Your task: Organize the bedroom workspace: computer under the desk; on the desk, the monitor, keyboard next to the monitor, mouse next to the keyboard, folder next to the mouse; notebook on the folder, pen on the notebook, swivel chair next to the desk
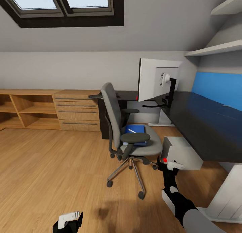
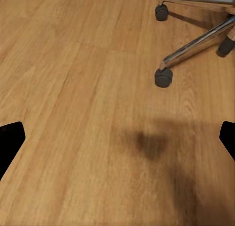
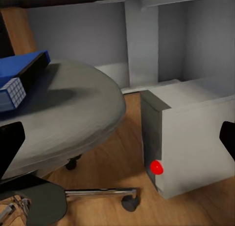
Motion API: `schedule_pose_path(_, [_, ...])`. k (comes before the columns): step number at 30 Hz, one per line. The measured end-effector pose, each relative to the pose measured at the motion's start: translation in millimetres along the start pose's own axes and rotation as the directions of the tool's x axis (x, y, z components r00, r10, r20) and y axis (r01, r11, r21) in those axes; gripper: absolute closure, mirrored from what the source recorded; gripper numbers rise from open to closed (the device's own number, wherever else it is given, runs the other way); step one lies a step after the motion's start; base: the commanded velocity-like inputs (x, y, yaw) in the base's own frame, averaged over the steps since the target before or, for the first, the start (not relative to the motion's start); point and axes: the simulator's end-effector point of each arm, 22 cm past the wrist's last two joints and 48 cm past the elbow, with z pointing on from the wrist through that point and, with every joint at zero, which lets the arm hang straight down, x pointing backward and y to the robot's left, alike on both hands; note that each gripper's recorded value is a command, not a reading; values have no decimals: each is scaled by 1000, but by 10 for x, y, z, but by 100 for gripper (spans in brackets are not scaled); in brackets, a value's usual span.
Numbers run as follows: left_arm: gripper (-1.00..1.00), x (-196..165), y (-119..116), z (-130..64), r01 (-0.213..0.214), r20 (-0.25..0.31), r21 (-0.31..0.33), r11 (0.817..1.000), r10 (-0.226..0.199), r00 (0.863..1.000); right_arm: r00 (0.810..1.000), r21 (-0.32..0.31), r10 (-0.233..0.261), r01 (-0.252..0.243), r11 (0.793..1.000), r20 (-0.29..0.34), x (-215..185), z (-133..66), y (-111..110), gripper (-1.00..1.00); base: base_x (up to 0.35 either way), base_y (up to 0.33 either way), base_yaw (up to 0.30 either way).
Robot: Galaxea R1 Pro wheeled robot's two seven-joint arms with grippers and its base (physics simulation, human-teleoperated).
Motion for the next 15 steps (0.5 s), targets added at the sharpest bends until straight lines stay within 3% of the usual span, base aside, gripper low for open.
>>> schedule_pose_path(15, [-100,-4,-11,0,-1,1,2,1000,1,1000,1000,-2,22,-22,1000,-2,8,-31,108,-100,19,0,0])
